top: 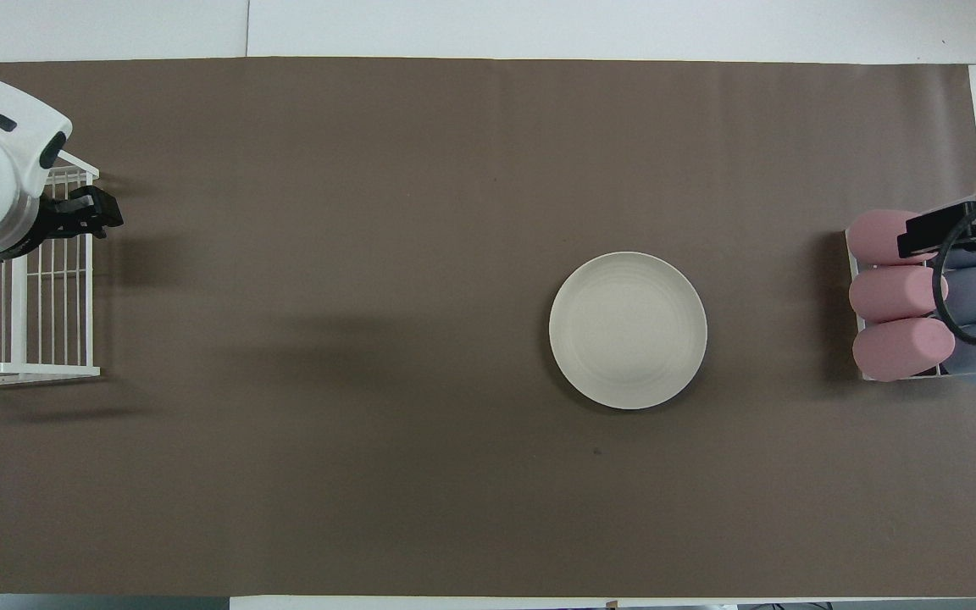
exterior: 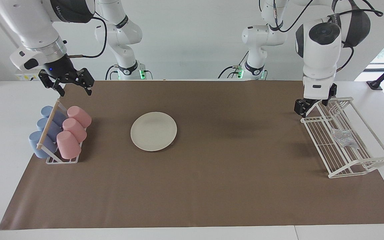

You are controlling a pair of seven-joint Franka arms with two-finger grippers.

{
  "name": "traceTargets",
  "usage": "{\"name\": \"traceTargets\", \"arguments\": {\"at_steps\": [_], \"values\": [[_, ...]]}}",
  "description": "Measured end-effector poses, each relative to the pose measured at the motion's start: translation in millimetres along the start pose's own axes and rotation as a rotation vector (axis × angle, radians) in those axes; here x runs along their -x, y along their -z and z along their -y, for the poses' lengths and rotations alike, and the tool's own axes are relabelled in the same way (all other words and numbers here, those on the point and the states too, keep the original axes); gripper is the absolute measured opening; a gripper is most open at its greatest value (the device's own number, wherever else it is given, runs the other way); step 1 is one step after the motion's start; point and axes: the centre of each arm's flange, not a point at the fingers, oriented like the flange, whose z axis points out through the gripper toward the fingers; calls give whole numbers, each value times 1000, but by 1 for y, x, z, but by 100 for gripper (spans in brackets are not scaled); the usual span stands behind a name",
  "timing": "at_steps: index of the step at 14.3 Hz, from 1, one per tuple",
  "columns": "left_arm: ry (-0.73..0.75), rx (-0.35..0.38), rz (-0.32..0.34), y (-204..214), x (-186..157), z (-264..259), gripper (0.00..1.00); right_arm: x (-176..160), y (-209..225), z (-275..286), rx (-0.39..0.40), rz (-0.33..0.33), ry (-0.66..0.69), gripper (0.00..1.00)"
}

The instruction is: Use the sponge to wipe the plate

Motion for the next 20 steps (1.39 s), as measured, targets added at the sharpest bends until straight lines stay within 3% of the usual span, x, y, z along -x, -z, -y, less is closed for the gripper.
{"name": "traceTargets", "arguments": {"at_steps": [4,9,20], "values": [[-119,155,120,37,15,15,100,0,0,0,0,0,0,100],[-226,265,221,33,23,20,100,0,0,0,0,0,0,100],[-220,283,225,31,23,22,100,0,0,1,0,0,2,100]]}}
